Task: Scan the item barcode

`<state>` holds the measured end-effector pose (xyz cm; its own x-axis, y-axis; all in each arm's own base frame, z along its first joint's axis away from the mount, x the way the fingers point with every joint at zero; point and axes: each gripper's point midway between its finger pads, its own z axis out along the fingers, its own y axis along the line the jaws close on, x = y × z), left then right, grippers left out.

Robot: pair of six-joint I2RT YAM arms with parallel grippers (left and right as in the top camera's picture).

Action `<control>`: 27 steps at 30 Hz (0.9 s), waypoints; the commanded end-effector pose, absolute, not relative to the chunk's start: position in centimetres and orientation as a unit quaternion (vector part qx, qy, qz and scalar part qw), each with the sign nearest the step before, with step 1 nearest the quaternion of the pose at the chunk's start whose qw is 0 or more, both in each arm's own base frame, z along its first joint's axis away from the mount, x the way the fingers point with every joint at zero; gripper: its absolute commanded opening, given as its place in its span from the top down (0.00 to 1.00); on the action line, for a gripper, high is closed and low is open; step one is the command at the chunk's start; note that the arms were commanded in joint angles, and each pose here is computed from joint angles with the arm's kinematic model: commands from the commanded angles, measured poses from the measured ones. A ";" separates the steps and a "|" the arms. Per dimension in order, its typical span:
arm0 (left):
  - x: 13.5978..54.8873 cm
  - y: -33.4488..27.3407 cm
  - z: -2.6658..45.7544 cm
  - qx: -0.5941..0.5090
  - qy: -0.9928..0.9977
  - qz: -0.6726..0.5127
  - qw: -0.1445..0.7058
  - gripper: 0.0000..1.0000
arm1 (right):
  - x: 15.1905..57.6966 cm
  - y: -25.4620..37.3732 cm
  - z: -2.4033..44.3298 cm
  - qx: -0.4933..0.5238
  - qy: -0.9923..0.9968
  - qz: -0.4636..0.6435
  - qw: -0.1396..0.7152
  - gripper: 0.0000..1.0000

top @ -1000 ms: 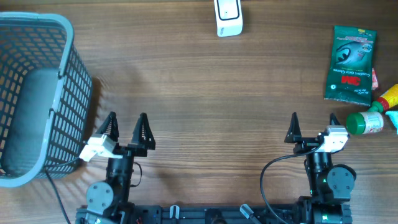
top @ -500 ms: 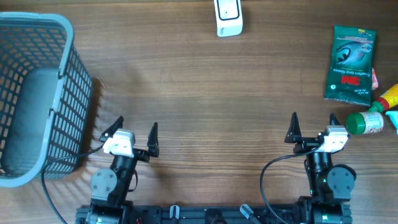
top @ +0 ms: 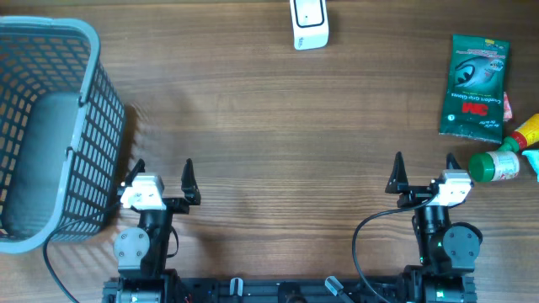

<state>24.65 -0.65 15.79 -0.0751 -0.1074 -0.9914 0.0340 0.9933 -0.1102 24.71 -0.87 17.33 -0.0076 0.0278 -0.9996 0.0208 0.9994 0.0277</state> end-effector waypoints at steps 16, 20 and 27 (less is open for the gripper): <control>24.6 0.7 15.7 -0.049 0.731 -0.037 0.680 0.00 | 24.7 0.1 17.5 -0.001 0.707 0.011 0.707 0.00; 24.6 0.7 15.7 -0.049 0.731 -0.037 0.680 0.00 | 24.7 0.1 17.5 -0.001 0.707 0.011 0.707 0.00; 24.6 0.7 15.7 -0.049 0.731 -0.037 0.680 0.00 | 24.7 0.1 17.5 -0.001 0.707 0.011 0.707 0.00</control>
<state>24.66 0.59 15.79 -0.0696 -0.1115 -0.9913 -0.0161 0.9937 -0.1106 24.73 0.00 17.33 -0.0086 0.0279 -0.9996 -0.0143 0.9995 0.0280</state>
